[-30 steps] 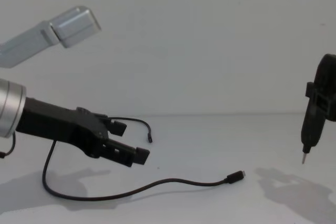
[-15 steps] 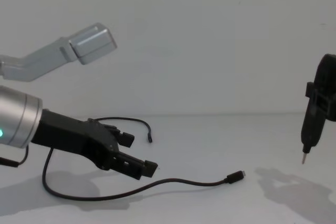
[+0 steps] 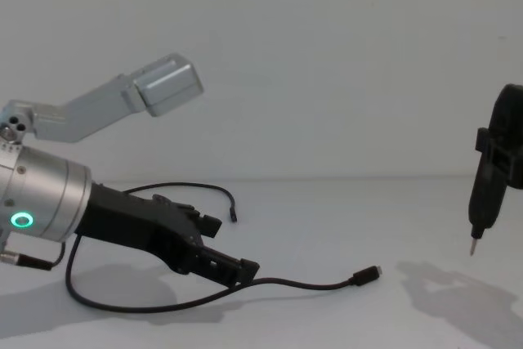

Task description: Pick up the data cable with the one hand.

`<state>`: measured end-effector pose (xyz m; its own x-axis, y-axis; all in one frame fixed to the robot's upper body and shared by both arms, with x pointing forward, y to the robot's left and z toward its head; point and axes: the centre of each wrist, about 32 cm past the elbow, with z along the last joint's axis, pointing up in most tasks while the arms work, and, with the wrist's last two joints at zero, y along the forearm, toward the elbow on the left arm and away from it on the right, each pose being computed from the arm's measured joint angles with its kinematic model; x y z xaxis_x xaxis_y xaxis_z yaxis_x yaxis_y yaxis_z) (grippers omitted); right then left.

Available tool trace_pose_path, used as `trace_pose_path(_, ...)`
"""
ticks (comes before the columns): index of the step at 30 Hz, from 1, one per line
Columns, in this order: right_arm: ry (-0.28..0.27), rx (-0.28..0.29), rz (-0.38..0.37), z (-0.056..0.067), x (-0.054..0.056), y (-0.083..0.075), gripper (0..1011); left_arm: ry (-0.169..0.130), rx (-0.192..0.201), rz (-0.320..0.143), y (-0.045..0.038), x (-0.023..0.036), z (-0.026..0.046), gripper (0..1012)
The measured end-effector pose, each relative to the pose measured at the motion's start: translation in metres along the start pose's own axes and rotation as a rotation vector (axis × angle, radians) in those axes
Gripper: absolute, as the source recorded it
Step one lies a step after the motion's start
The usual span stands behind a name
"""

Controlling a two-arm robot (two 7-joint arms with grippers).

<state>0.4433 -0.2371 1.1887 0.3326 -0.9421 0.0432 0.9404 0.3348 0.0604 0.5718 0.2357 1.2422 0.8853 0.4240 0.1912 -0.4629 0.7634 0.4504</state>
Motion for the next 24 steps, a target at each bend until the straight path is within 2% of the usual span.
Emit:
trace_pose_path(14,0.000,0.000,0.000,0.000,0.000,0.000,263,0.012,0.013,-0.001,-0.0142,-0.0045,-0.0006,1001)
trace_pose_path(24,0.000,0.000,0.000,0.000,0.000,0.000,263,0.012,0.027,-0.008,-0.0209,-0.0066,0.0006,1001)
